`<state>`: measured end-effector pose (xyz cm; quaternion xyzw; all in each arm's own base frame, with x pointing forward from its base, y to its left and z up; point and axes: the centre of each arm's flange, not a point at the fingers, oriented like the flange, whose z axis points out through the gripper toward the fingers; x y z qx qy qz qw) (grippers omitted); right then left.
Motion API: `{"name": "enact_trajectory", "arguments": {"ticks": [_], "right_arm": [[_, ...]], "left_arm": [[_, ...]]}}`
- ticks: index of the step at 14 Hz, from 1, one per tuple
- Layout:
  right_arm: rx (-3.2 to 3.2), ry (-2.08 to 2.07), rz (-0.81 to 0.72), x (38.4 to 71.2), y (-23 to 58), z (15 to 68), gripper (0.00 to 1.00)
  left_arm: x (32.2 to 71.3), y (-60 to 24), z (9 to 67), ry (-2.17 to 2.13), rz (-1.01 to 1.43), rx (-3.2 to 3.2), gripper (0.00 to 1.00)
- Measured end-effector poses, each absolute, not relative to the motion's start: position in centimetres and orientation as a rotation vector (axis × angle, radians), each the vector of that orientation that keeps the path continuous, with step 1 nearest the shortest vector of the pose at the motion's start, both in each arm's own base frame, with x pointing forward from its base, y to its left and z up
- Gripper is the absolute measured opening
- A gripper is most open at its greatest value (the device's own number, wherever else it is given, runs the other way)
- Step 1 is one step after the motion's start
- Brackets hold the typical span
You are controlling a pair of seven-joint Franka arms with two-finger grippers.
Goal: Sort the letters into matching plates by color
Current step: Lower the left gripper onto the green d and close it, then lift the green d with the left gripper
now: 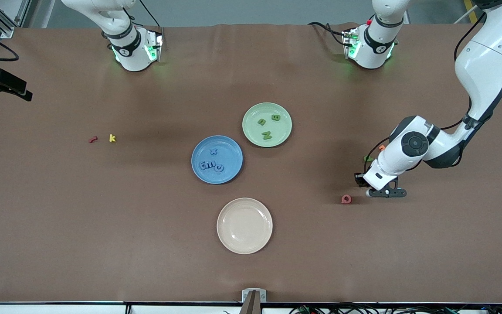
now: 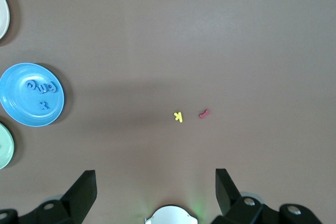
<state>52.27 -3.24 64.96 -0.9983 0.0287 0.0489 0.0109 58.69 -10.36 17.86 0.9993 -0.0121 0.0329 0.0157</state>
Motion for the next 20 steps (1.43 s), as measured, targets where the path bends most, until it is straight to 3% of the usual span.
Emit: {"name": "enact_trajectory", "arguments": {"ticks": [10,20], "right_arm": [[-3.117,0.095,0.095,51.9,-3.4,65.1,1.00],[-3.118,0.038,0.079,51.7,-3.6,65.4,1.00]], "left_arm": [[56.9,-10.5,17.8,-0.067,-0.016,3.160,0.51],[53.8,-9.2,18.4,-0.063,-0.146,3.159,0.53]]}}
